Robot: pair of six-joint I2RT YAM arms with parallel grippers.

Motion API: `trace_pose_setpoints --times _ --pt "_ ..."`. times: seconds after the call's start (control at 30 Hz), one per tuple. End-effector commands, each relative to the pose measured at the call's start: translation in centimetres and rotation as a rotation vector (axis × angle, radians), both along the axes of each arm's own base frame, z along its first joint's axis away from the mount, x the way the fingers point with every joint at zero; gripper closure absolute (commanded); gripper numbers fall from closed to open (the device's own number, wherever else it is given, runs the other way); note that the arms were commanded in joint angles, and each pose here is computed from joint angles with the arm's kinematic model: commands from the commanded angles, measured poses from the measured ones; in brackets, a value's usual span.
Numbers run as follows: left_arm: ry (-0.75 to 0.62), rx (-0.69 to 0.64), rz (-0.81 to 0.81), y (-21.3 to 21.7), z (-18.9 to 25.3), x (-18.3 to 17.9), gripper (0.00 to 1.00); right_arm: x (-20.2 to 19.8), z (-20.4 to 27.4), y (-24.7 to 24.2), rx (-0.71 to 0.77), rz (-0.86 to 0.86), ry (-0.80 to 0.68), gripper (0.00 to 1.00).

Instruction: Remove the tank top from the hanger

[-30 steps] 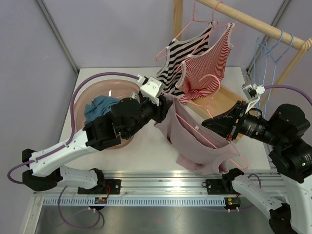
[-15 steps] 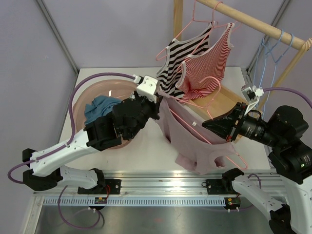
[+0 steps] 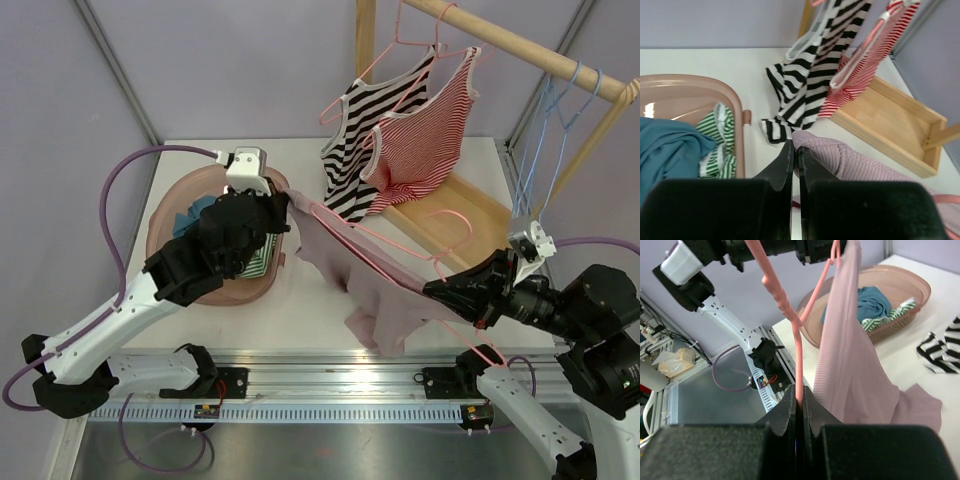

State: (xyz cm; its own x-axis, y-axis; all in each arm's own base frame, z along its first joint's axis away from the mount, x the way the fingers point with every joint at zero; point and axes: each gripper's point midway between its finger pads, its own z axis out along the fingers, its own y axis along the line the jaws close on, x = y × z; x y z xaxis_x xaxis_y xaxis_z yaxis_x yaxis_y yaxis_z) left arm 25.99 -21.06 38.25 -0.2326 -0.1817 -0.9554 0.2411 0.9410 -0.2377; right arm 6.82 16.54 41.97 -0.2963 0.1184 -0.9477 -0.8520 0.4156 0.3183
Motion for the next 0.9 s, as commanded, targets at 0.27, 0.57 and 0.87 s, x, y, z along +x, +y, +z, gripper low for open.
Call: trace_pose_setpoints --times 0.27,0.57,0.87 --pt "0.082 -0.120 -0.623 -8.8 -2.0 -7.0 1.00 1.6 7.3 0.2 0.403 -0.036 -0.320 1.00" --pt "0.125 -0.050 -0.698 -10.4 -10.0 -9.8 1.00 6.2 12.7 -3.6 0.784 -0.288 -0.560 1.00" --pt "0.283 0.125 -0.296 -4.7 -14.5 -6.0 0.88 14.1 6.1 -6.5 0.224 -0.762 -0.033 1.00"
